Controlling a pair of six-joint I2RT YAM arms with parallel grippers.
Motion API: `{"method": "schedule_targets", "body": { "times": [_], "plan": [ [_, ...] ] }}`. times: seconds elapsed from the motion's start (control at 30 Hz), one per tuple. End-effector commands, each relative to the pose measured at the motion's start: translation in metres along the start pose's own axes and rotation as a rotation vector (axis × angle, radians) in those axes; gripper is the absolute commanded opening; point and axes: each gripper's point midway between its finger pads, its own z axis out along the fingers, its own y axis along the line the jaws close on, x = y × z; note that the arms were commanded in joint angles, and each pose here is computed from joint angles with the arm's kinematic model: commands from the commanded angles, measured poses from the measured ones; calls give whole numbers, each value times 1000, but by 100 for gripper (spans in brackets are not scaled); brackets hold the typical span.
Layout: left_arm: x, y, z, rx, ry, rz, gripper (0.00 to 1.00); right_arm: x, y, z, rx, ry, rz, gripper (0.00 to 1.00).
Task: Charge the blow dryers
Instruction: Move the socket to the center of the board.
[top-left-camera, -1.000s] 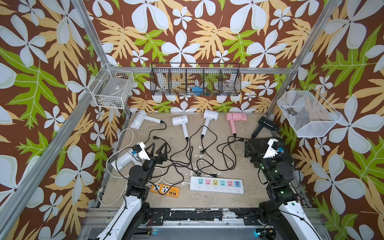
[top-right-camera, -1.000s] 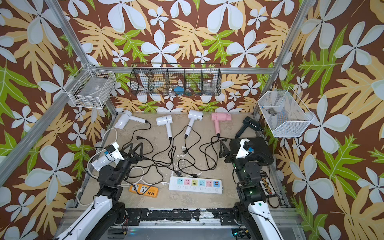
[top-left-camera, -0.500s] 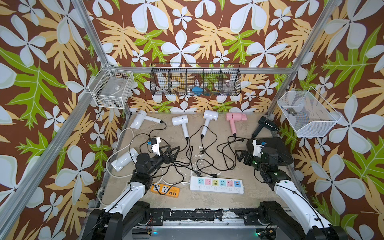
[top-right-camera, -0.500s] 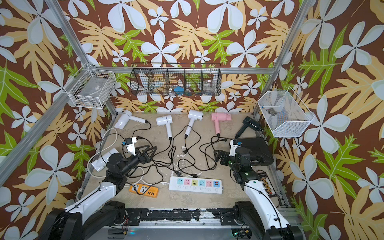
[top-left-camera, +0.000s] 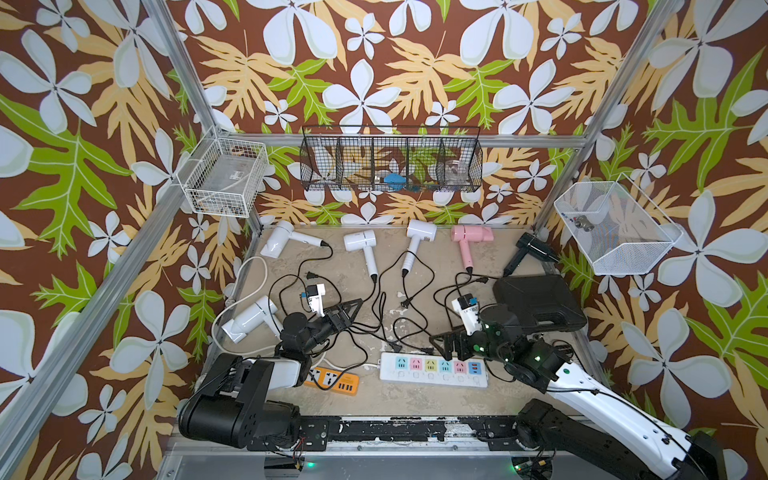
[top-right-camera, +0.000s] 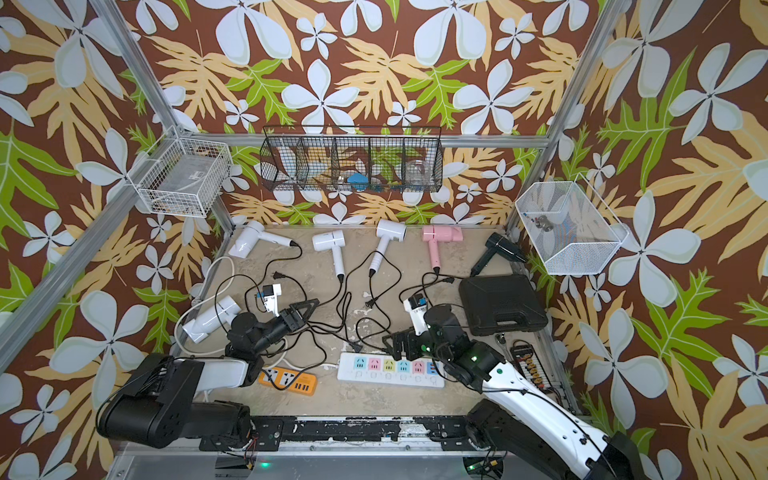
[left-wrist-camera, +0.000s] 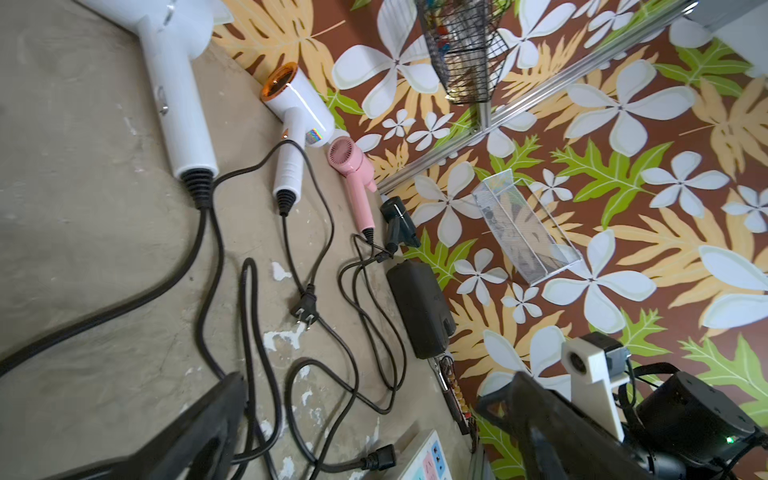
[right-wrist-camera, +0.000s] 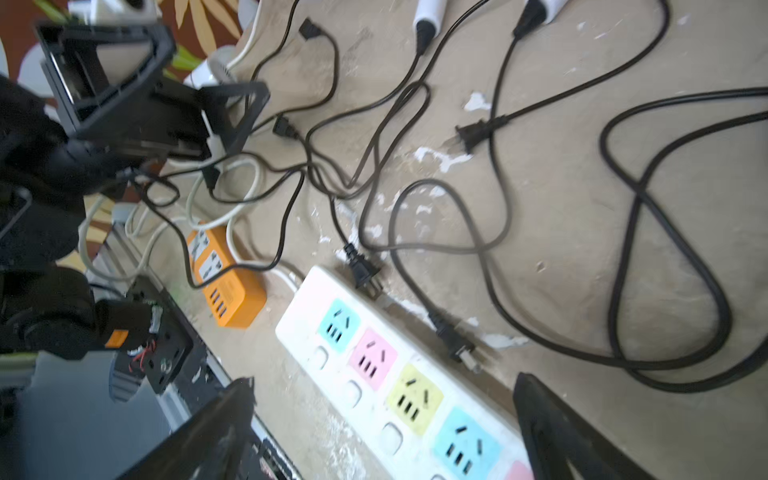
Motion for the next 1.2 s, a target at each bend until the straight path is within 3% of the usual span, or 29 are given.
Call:
{"method": "schedule_targets", "body": {
  "times": [0.0, 0.23, 0.4, 0.53, 0.83, 1.17],
  "plan": [
    [-5, -19, 5, 41, -26, 94, 100, 28, 1, -1, 51, 86, 11, 95],
    [10, -29, 21, -147, 32, 378, 100, 90, 27, -1, -26, 279, 17, 84],
    [9, -35, 16, -151, 12, 417, 100, 135, 31, 6, -62, 407, 61, 81],
    [9, -38, 16, -140, 15, 426, 100, 155, 29, 14, -71, 441, 107, 78],
    [9, -40, 16, -132, 15, 434, 100, 150, 25, 47, -11, 406, 118, 66],
    [10, -40, 15, -132, 11, 443, 100, 96, 49, 112, 39, 260, 103, 61]
  ]
}}
